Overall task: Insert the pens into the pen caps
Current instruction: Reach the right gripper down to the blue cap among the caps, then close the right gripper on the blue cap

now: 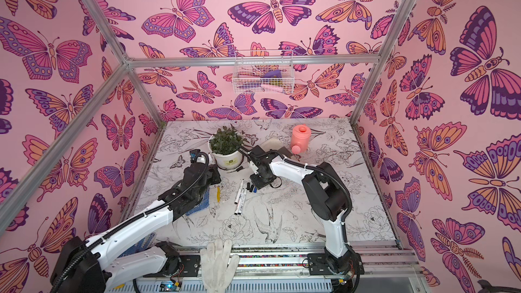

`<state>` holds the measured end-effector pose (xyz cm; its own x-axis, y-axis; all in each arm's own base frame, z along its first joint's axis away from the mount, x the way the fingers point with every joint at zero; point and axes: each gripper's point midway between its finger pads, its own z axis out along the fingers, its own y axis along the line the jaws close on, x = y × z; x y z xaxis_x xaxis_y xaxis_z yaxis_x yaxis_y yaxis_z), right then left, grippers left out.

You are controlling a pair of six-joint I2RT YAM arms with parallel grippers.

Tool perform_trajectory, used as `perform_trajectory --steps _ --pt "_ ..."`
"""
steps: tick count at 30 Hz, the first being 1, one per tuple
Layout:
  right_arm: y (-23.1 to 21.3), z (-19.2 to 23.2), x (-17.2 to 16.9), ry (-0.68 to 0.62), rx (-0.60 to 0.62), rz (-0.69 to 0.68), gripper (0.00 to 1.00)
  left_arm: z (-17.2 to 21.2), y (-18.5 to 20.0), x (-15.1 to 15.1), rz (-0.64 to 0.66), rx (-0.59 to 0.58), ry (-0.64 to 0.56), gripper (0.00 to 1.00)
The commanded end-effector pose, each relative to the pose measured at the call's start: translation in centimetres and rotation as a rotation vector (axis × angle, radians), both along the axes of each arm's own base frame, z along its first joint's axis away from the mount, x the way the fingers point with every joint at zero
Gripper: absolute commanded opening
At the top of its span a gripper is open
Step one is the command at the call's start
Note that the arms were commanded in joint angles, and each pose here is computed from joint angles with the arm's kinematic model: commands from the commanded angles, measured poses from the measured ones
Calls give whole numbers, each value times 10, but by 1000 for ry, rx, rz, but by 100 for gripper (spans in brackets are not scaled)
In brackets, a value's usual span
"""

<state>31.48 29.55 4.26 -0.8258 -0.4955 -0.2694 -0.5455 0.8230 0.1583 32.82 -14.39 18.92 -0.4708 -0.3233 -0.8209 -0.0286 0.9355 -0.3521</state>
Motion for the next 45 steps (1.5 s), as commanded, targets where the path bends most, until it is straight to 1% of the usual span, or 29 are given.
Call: perform_trajectory --steps 1,4,8,10,19,26,33,36,41,45 --pt "10 11 -14 72 90 -19 39 -8 5 -1 12 16 18 0" --pt "5 4 -13 87 59 -63 38 -7 4 -2 5 13 18 0" --pt "5 -7 -16 141 37 -88 38 -6 6 -3 8 12 13 0" --pt "3 -11 -15 142 17 -95 38 -5 7 -4 8 15 7 0" --pt "10 -19 -6 155 9 -106 37 -6 8 -6 7 17 6 0" --pt "-2 -26 -1 126 -69 -127 35 -6 7 -5 5 13 11 0" --pt "-19 -26 12 64 -154 -178 34 -10 3 -3 -7 12 25 0" --pt "-18 -22 13 59 -131 -175 34 -10 1 -3 -14 10 26 0" --pt "-9 -15 17 56 -70 -152 36 -8 1 -2 -16 17 22 0" --pt "-6 -16 27 56 -73 -153 37 -7 -1 -1 -19 15 22 0"
